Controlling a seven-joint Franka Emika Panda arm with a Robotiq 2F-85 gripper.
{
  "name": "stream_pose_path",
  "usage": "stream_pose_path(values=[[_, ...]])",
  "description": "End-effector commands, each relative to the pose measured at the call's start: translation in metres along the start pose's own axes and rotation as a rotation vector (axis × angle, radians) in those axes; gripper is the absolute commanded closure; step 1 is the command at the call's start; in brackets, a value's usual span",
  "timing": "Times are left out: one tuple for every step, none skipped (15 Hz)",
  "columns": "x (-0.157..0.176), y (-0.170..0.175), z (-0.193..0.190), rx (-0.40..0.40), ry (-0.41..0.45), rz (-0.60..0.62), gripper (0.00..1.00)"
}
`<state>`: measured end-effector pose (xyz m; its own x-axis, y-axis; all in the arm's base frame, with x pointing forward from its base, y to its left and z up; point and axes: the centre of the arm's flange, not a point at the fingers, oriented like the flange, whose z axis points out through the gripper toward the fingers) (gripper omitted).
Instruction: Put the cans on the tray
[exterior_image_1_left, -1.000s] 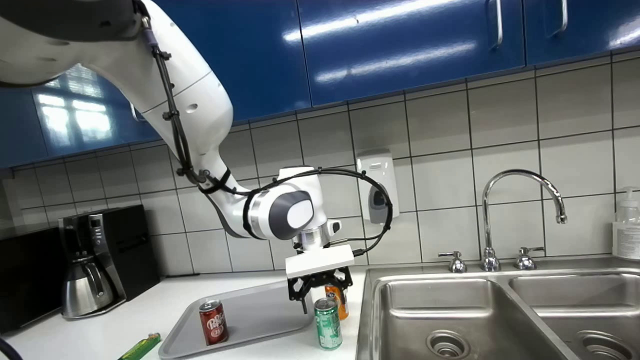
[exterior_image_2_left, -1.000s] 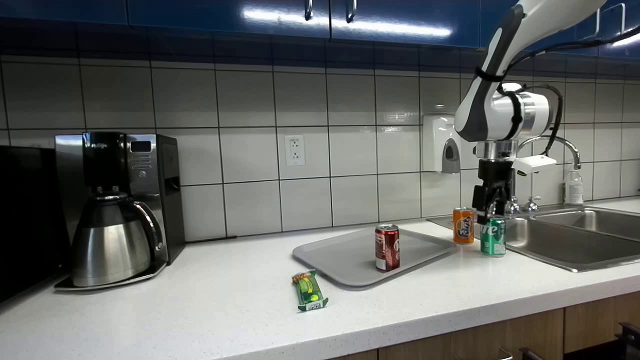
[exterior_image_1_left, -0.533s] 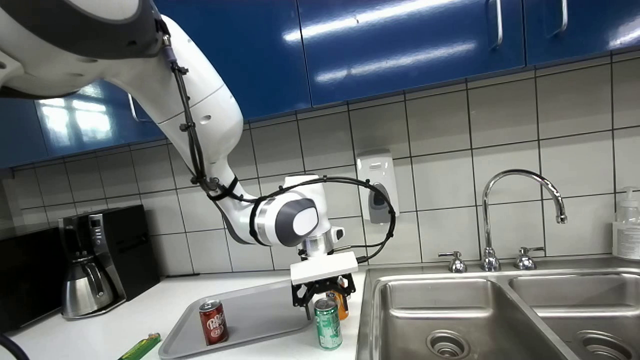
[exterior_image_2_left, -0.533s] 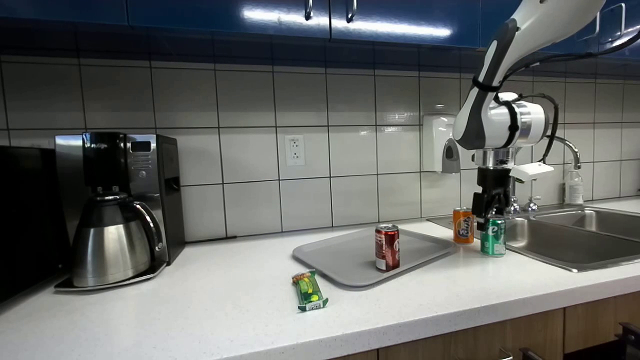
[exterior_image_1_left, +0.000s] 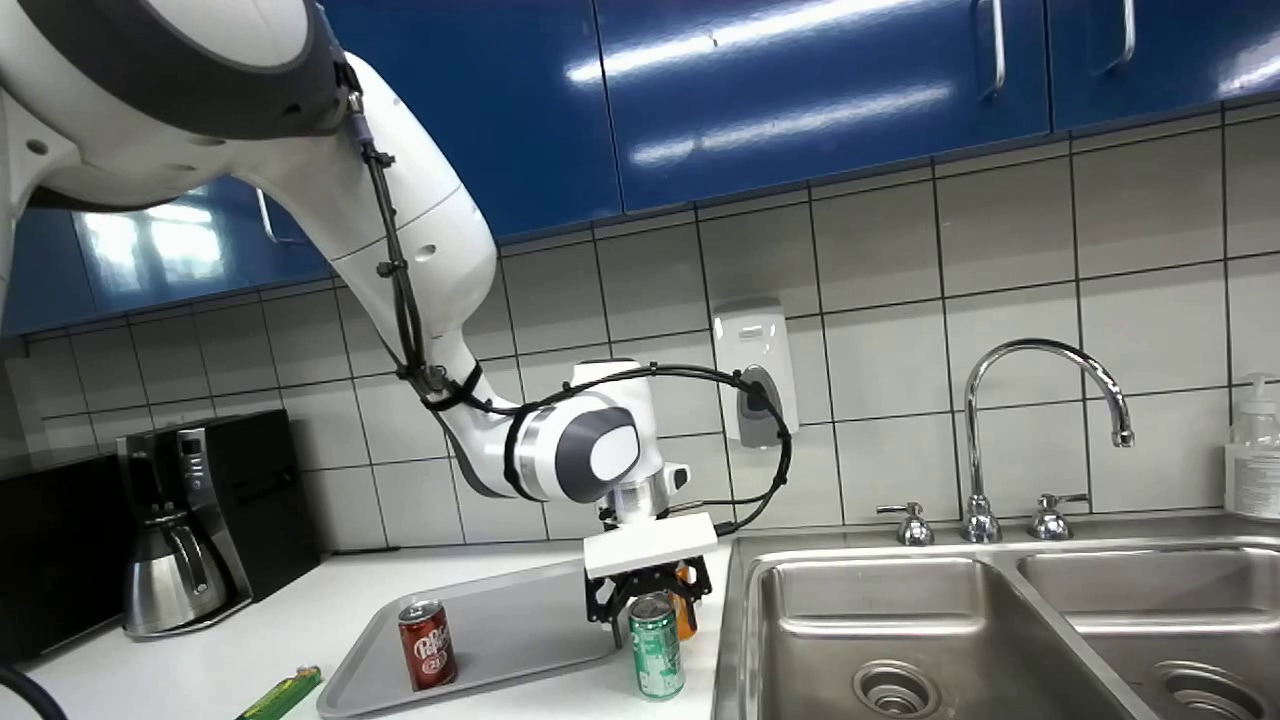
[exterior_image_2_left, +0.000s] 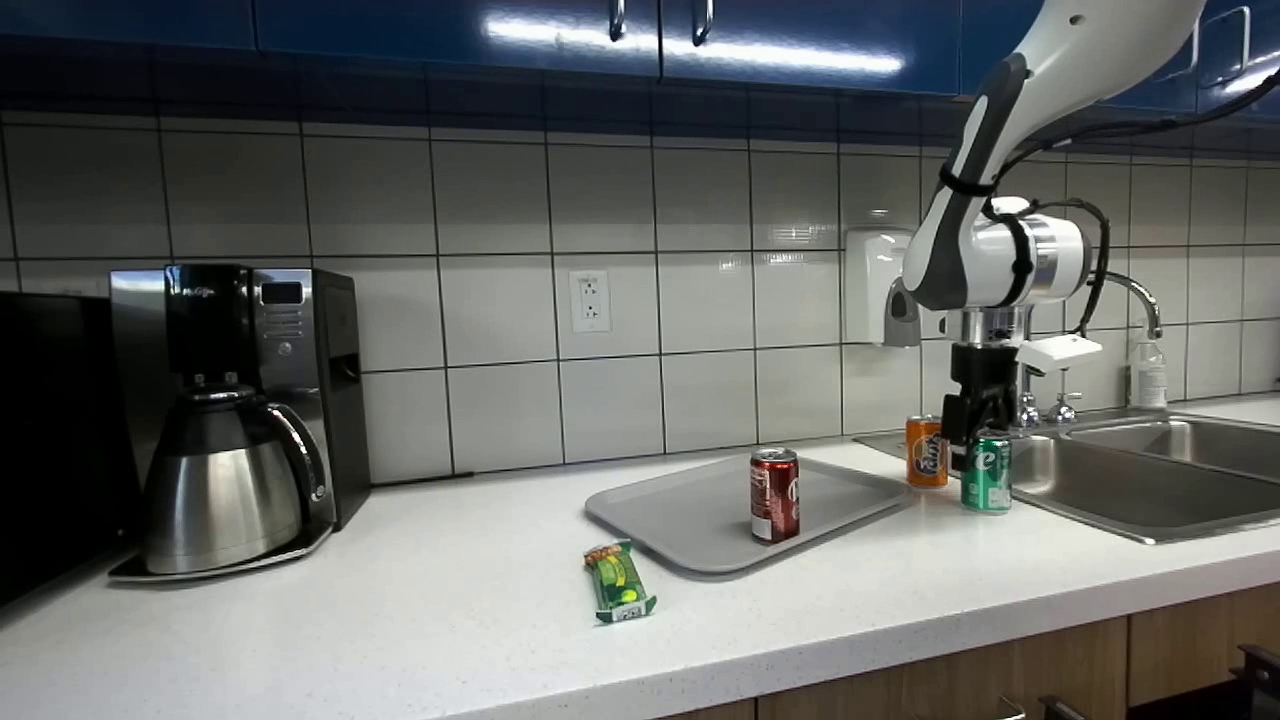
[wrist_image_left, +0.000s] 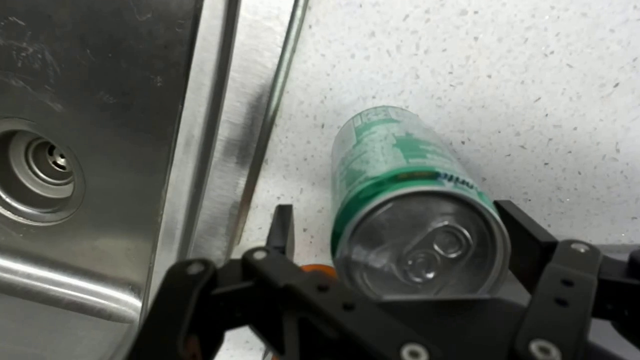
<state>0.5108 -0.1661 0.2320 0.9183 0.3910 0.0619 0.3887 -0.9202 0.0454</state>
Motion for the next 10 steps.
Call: stream_pose_path(values=[[0.0016,0.0075,0.003,-0.011,0.009,-0.029,0.0],[0.0014,0.0076,0.0035,-0.01,0.009,-0.029,0.0],[0.0013,0.0072,0.004,-0.009,0.009,-0.029,0.0],[0.001,0.0066,0.0045,-0.007,0.009,-0.029,0.07],[0.0006,0.0063,0.0044,-0.006,0.009,-0.03,0.28],[0.0003,0.0061,0.004,-0.005,0.009,-0.031,0.32],[0.0002,0.006,0.0036,-0.004,0.01,-0.03,0.33],[0.0003,0.0056,0.003,-0.004,0.011,-0.031,0.39],[0.0004,0.0053,0.0028,-0.004,0.011,-0.031,0.48],[0.0005,0.0051,0.0022,-0.005,0.012,-0.032,0.55]])
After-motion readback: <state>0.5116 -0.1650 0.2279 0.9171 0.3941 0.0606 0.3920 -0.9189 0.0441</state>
